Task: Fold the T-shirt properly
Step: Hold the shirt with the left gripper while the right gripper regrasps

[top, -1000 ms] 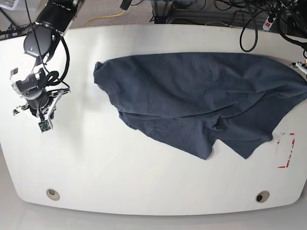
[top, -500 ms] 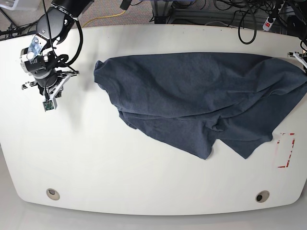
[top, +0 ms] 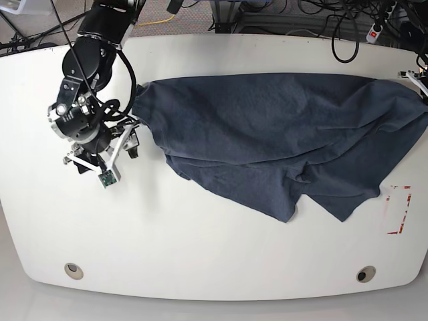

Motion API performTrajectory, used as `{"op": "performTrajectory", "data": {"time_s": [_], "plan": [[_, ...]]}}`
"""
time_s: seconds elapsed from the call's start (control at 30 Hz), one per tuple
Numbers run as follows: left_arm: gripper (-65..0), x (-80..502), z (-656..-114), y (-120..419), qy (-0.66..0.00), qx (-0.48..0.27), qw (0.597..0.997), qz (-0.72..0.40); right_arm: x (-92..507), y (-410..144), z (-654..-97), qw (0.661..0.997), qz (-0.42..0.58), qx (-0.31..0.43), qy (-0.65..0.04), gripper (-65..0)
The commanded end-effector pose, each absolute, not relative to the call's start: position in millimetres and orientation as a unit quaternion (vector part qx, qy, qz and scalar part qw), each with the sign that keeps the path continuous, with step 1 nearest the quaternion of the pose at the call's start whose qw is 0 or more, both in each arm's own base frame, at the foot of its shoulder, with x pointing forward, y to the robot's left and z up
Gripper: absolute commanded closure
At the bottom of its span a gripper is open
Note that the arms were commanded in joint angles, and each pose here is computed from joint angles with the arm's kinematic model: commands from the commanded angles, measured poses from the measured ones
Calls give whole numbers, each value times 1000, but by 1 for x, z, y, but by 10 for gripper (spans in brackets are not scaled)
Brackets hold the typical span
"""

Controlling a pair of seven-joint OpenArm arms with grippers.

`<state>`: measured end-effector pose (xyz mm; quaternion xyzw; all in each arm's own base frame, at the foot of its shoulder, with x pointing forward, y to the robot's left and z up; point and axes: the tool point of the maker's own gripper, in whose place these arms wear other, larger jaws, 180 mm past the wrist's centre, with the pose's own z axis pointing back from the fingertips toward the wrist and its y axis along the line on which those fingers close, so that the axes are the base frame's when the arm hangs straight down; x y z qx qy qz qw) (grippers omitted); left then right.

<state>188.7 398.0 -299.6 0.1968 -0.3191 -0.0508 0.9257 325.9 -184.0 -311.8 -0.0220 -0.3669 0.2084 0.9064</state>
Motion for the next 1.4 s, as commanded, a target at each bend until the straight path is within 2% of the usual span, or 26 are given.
{"op": "performTrajectory", "data": {"time_s": [0.0,0.67,1.0,1.37], "plan": [[0,195,-287,402,-335,208,917,-58,344,-170,-310,899,232,-13,-371,-430],[0,193,-292,397,-336,201,919,-53,424,-125,-340,907,231,100,-338,-430],[0,194,-291,396,-336,201,918,-54,439,-84,-358,905,224,168,-320,-430],[0,194,-291,397,-336,201,918,-54,437,-27,-377,884,267,215,-317,-430]]}}
